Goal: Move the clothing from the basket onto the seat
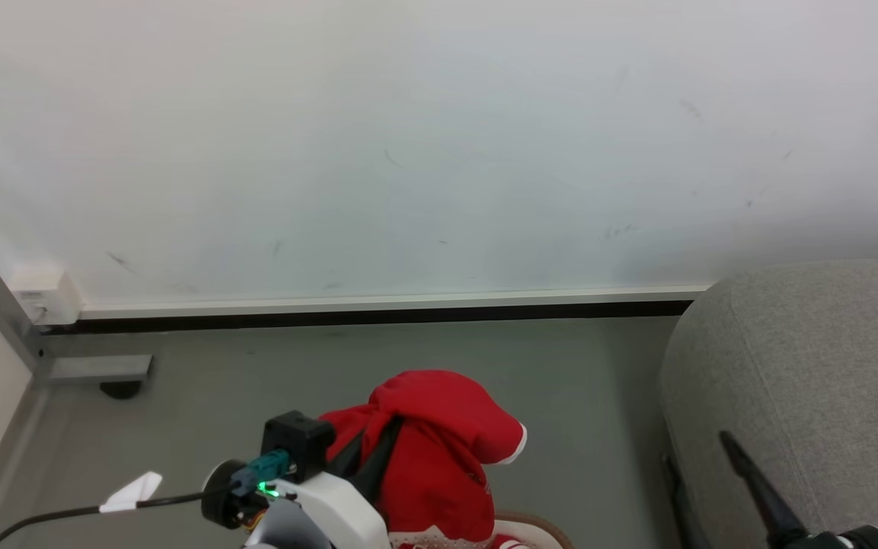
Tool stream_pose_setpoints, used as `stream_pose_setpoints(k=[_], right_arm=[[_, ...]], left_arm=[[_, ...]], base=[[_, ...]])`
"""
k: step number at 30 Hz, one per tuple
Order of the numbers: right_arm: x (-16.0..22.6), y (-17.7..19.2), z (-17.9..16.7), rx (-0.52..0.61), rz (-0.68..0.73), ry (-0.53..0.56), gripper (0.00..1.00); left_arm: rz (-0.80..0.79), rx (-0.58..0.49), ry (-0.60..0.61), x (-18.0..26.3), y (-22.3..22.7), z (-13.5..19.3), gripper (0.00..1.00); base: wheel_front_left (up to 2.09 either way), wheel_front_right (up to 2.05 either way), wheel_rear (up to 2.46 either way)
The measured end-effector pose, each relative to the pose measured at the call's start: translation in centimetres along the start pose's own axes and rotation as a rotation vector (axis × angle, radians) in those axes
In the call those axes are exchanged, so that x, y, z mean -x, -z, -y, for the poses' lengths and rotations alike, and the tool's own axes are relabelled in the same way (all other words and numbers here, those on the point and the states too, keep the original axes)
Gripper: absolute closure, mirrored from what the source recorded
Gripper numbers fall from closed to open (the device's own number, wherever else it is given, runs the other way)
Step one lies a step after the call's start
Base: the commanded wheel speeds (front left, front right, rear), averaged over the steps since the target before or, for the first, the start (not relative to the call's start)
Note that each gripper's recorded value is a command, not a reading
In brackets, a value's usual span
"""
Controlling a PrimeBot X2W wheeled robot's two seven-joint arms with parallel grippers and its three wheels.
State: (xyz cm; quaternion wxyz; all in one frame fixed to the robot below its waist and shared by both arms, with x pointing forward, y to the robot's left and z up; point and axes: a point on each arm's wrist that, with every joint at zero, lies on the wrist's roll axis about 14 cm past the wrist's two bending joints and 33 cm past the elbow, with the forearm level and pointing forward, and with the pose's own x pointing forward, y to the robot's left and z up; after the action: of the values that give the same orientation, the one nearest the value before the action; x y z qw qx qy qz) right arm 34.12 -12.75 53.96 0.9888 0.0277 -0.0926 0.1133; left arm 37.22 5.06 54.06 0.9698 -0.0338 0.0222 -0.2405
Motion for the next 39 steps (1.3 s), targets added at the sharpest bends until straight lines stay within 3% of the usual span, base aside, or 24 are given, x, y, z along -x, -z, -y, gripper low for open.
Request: stream_pose_setpoints(k=[11, 19, 27, 29, 33, 38, 39], right_arm=[[0.3, 1.3, -7.6, 0.063, -0.054, -0.378, 0.00], [-1.3, 2.7, -11.2, 0.103, -0.100, -0.539, 0.00], [-2.7, 4.6, -14.0, 0.113, -0.169, -0.616, 0.00], [-2.5, 5.5, -14.9, 0.099, -0.207, -0.634, 1.00], [-3.2, 5.0, -16.0, 0.014, -0.212, -0.626, 1.00], [-3.7, 4.9, -15.2, -0.011, -0.214, -0.594, 1.00], [-3.7, 4.9, -15.0, -0.016, -0.215, -0.589, 1.00]], left_arm=[[0.017, -0.019, 0.064, 0.7, -1.9, 2.0, 1.00], [0.021, -0.023, 0.108, 1.0, -2.4, 3.6, 1.00], [0.012, -0.009, 0.183, 1.1, -2.4, 5.9, 1.00], [0.011, -0.004, 0.196, 1.1, -2.4, 6.3, 1.00], [0.006, 0.000, 0.188, 1.2, -2.3, 6.1, 1.00], [-0.003, -0.002, 0.170, 1.1, -2.0, 5.5, 1.00], [0.002, -0.003, 0.163, 1.1, -2.0, 5.4, 0.91]], base=[[0.00, 0.00, 0.00], [0.00, 0.00, 0.00], [0.00, 0.00, 0.00], [0.00, 0.00, 0.00], [0.00, 0.00, 0.00], [0.00, 0.00, 0.00], [0.00, 0.00, 0.00]])
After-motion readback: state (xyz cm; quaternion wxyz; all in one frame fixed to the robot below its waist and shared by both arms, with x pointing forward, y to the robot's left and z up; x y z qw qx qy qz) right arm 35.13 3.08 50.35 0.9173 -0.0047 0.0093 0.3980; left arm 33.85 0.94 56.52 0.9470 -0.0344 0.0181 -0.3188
